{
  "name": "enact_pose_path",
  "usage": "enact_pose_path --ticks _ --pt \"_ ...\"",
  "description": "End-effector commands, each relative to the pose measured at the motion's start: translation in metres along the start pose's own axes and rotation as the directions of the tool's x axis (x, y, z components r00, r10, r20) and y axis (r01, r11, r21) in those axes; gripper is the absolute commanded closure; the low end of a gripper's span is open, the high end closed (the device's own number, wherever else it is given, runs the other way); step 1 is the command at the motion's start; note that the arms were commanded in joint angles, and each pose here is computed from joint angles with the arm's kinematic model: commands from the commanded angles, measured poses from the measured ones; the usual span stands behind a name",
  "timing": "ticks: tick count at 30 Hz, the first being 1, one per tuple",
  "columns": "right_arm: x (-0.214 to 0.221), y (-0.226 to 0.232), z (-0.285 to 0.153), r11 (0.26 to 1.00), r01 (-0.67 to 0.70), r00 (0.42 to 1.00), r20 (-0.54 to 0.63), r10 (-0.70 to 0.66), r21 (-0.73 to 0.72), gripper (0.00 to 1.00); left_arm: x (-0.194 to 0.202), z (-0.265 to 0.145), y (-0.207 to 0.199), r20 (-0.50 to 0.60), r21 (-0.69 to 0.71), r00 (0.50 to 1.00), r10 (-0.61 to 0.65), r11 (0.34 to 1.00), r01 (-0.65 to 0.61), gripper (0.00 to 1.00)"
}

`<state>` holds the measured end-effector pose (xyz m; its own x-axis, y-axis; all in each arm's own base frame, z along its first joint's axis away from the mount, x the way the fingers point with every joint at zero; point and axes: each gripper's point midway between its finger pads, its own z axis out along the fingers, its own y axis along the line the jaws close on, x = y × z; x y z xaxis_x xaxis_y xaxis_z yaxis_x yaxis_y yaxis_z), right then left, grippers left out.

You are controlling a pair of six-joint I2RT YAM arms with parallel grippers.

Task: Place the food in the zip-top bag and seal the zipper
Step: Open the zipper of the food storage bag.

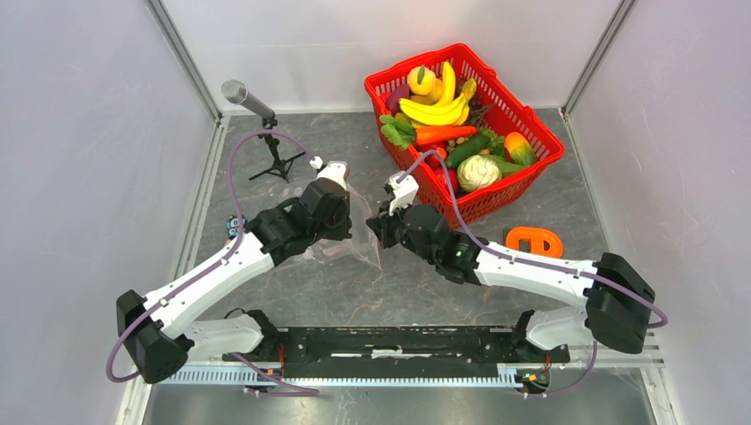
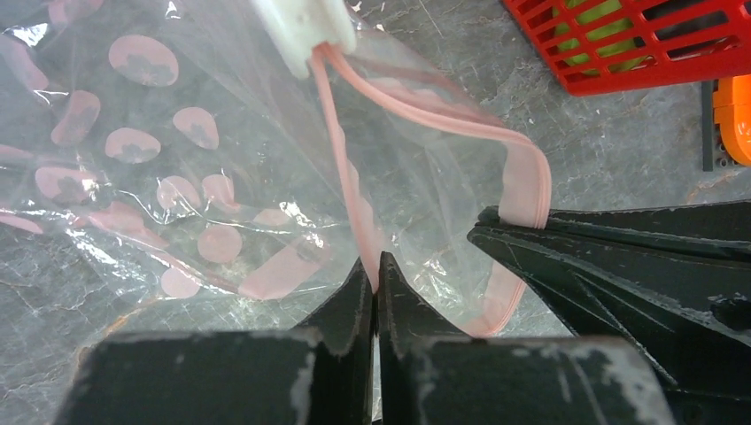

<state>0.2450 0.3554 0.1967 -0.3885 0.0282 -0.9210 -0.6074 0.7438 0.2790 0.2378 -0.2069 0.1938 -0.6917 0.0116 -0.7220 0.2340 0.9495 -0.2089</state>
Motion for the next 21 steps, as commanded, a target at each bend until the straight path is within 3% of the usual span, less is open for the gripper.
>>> enact_pose_path --ticks 1,5,7,10,12,16,21 --pt "-0.021 -0.009 -0.003 0.998 -0.02 0.997 0.072 0.016 0.055 1.0 -0.009 -0.007 -0.006 0.015 0.029 0.999 0.035 0.999 -0.036 0.98" --pt "-0.014 -0.045 0.002 0.974 0.057 0.998 0.013 -0.061 0.221 1.0 -0.017 -0.018 -0.002 0.022 0.013 0.998 0.057 0.998 -0.058 0.98" --pt "-0.017 -0.065 -0.002 0.943 0.093 0.995 -0.005 -0.097 0.319 1.0 -0.018 -0.023 0.014 0.02 -0.067 0.997 0.075 0.995 -0.073 0.98" --pt "-0.027 -0.076 -0.011 0.92 0.116 0.992 0.01 -0.13 0.375 1.0 -0.017 -0.033 0.045 0.008 -0.219 0.993 0.114 0.97 -0.109 0.98" --pt "-0.03 -0.079 -0.013 0.91 0.132 0.99 -0.001 -0.143 0.393 1.0 -0.015 -0.037 0.053 -0.014 -0.249 0.99 0.138 0.959 -0.137 0.98" --pt "-0.024 -0.076 -0.008 0.913 0.158 0.987 -0.035 -0.157 0.376 1.0 -0.013 -0.043 0.046 -0.052 -0.205 0.988 0.143 0.967 -0.151 0.98" --pt "-0.023 -0.059 0.003 0.942 0.192 0.981 -0.06 -0.183 0.276 1.0 -0.015 -0.062 0.001 -0.081 0.046 0.987 0.139 0.99 -0.136 0.98"
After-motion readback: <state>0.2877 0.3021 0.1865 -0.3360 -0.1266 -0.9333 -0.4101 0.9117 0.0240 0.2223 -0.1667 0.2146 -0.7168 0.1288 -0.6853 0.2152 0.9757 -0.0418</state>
